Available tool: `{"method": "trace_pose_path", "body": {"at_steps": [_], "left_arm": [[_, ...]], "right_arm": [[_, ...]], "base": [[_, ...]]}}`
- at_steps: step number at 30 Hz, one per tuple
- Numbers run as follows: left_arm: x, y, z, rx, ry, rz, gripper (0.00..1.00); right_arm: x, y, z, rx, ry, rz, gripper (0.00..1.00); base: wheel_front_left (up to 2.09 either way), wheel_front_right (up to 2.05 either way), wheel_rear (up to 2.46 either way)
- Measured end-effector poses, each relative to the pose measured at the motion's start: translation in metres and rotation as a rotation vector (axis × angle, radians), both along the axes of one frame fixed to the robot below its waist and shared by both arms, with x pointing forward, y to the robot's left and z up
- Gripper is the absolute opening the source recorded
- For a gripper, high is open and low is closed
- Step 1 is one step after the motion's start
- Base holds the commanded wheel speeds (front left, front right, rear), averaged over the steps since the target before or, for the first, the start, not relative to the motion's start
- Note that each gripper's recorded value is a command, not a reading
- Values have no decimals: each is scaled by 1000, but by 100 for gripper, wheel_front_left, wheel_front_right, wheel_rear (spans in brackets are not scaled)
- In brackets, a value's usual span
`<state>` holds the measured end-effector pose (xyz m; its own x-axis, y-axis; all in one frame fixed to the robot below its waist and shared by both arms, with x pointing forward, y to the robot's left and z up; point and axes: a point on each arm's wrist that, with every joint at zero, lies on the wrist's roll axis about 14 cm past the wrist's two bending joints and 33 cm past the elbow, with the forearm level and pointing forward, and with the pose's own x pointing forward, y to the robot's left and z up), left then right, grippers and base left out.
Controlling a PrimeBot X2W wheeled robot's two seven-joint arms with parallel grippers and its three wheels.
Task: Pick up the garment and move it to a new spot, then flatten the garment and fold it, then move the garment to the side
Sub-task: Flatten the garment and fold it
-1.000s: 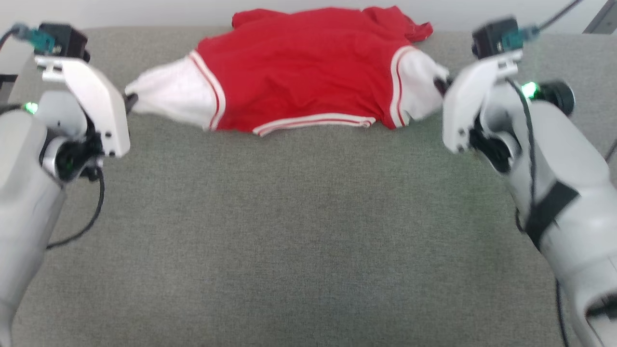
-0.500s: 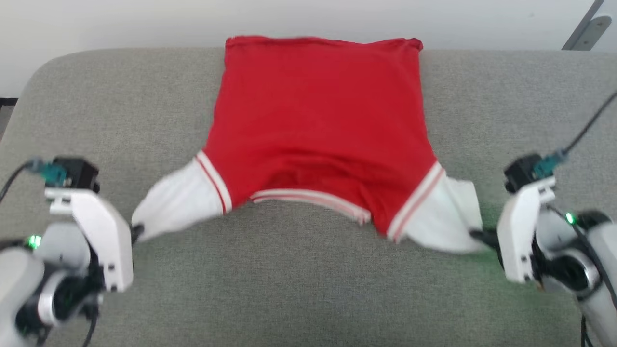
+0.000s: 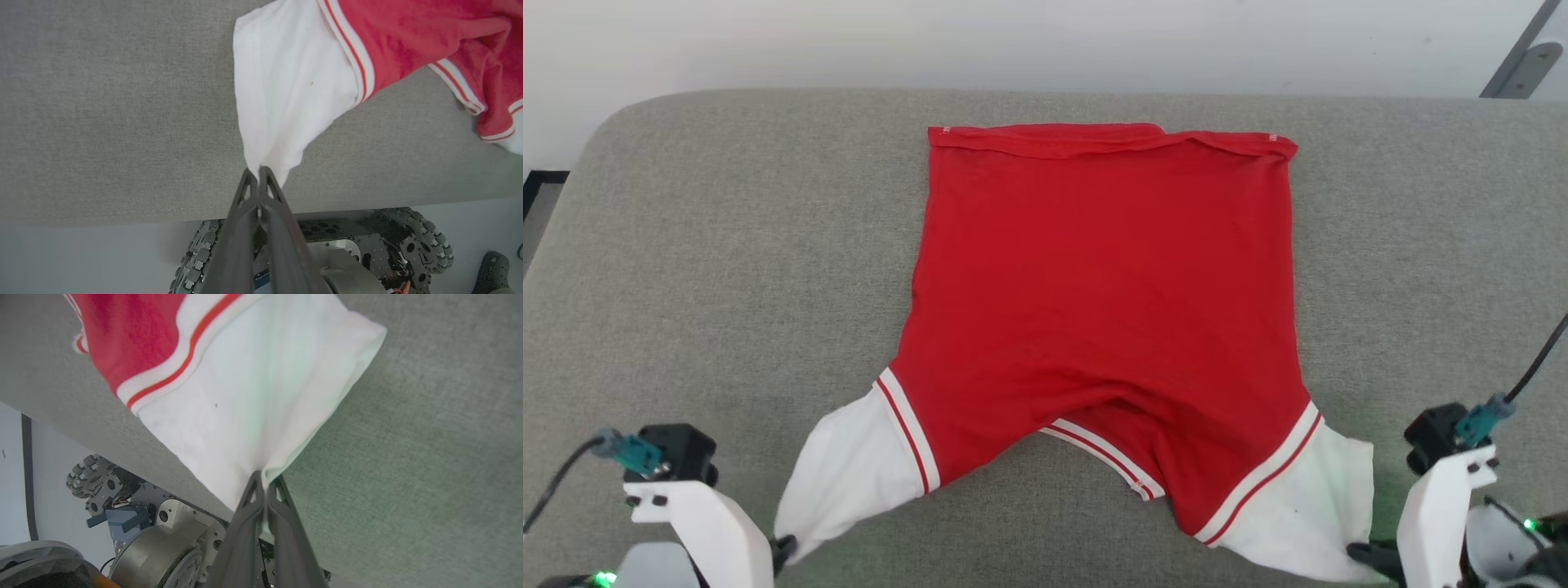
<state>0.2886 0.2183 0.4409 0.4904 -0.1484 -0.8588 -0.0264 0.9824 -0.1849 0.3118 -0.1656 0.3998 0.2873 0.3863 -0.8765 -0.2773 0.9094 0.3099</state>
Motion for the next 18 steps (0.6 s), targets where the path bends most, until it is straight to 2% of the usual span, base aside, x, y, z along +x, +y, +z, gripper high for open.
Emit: {"method": "trace_pose_path", "body": {"at_steps": [1,2,3,4,5,6,11,18], "left_arm": [[-4,-3,-3,-13,1,6,0],[-5,-6,-5,-25,-1,9,0],[-6,-8,-7,-35,2,11,0],[-8,-10,-9,-40,8,12,0],[-9,-12,-11,-49,11,10,0],[-10,-15,-12,-60,9,7,0],[-1,-21,-12,-89,-36,8,0],[18,-26,-9,-99,-102,-10,0]], "right_arm": [[-5,2,-3,-13,3,-11,0],[-7,2,-4,-25,1,-14,8],[-7,3,-5,-27,-3,-18,30],[-5,4,-6,-41,-14,-20,46],[-3,2,-6,-62,-32,-19,97],[0,2,-5,-65,-45,-25,100],[20,11,12,-63,-147,-15,100],[84,16,72,-57,-451,-37,100]], "base": [[0,0,0],[0,0,0],[0,0,0],[0,0,0],[0,0,0],[0,0,0],[0,0,0],[0,0,0]]}}
